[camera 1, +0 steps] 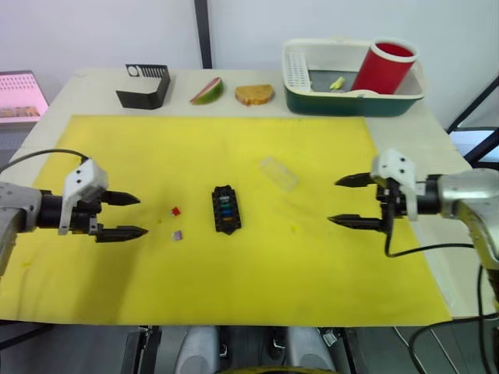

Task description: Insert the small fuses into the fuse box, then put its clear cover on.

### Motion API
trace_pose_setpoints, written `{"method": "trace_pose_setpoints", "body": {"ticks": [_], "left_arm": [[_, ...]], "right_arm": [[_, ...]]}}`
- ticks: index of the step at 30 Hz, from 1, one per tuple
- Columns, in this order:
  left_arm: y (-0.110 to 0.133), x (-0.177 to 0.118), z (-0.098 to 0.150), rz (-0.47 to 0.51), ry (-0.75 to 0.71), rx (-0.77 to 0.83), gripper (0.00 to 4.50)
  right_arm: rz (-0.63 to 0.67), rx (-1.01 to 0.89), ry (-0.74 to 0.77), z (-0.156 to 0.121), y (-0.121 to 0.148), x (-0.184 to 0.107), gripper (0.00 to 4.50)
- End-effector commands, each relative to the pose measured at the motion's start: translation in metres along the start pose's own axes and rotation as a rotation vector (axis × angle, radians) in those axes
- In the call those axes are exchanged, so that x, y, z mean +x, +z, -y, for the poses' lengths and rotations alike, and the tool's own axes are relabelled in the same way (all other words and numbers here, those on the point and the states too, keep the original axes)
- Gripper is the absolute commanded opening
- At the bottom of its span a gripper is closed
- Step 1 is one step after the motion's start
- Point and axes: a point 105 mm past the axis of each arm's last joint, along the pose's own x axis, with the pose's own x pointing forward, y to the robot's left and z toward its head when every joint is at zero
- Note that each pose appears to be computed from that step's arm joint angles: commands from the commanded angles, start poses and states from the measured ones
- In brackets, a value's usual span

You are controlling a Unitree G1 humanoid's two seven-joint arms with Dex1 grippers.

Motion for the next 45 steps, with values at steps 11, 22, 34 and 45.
{"method": "trace_pose_setpoints", "body": {"ticks": [11,22,34,45], "left_arm": [[0.013,0.02,-0.004,0.085,-0.028,0.022,4.5],[0.026,0.027,0.001,0.172,-0.151,-0.097,4.5],[0.011,0.006,0.013,0.128,-0.213,-0.284,4.5],[-0.007,0.026,0.026,0.129,-0.307,-0.458,4.5]], "right_arm": [[0.094,-0.048,-0.012,0.002,0.032,0.003,4.44],[0.243,-0.107,0.113,-0.026,0.076,0.041,4.44],[0.36,-0.184,0.245,-0.062,0.116,0.057,4.44],[0.355,-0.19,0.261,-0.071,0.11,0.07,4.44]]}}
